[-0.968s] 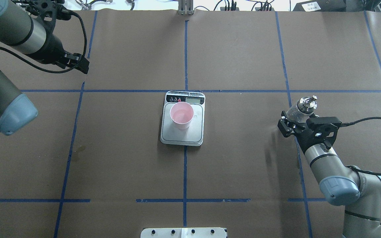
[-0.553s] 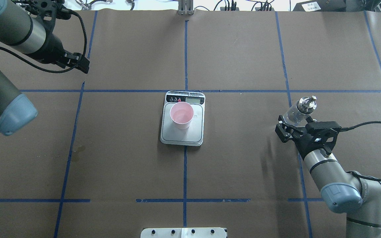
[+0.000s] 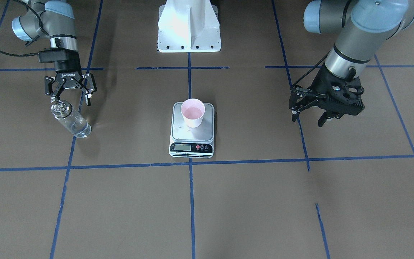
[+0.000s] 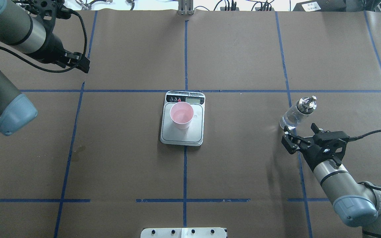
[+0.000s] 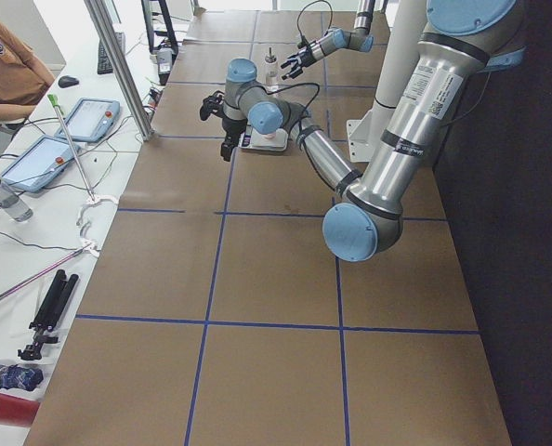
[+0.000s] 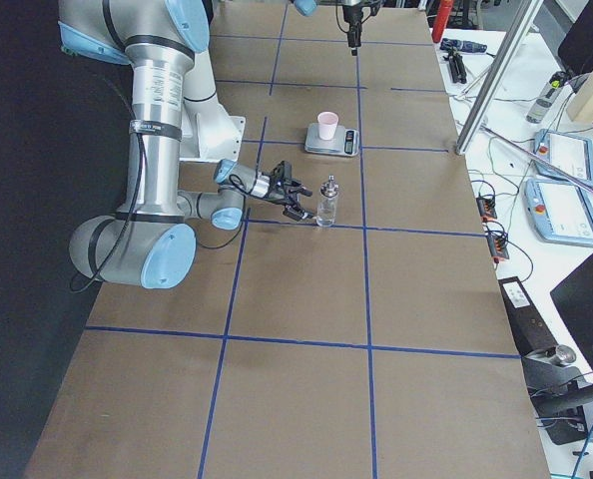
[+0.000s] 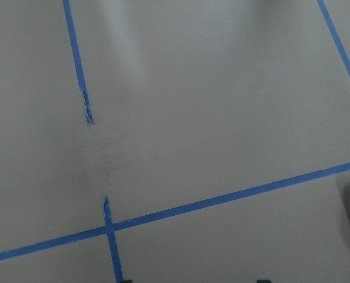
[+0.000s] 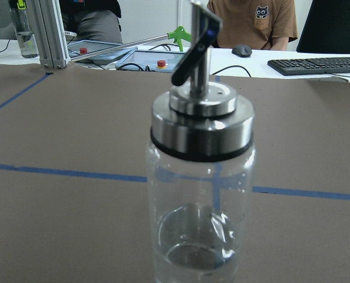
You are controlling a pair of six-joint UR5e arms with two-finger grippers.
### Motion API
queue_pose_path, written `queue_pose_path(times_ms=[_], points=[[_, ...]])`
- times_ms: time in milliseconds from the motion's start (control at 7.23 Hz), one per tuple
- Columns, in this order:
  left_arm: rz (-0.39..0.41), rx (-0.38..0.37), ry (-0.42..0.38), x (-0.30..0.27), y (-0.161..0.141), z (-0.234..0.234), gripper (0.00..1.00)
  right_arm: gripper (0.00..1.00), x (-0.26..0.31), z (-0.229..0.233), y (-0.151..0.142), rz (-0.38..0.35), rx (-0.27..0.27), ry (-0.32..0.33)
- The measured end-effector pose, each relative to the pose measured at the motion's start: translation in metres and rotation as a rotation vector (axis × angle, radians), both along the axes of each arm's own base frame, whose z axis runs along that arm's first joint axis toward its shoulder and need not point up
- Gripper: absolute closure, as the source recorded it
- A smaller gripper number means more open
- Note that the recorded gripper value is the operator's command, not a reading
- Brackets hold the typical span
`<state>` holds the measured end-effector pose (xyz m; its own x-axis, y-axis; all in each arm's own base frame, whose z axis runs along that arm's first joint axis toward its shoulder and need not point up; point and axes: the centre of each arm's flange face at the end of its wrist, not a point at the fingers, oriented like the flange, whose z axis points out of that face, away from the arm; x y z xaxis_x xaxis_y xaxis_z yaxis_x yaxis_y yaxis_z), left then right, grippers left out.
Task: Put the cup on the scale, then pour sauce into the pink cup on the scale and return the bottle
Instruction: 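Open the right gripper and draw it back from the bottle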
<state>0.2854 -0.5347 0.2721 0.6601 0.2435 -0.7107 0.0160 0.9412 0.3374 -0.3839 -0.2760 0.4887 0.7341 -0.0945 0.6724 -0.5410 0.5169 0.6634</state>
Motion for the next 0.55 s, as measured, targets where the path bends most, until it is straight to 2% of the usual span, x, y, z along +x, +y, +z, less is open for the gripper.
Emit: queue_pose_path(times_ms=[553], points=[[-0.006,-0.005,0.001,-0.002,0.001,0.001,0.24,0.00,0.054,0.024,0.026,-0.112,-0.068,0.067]])
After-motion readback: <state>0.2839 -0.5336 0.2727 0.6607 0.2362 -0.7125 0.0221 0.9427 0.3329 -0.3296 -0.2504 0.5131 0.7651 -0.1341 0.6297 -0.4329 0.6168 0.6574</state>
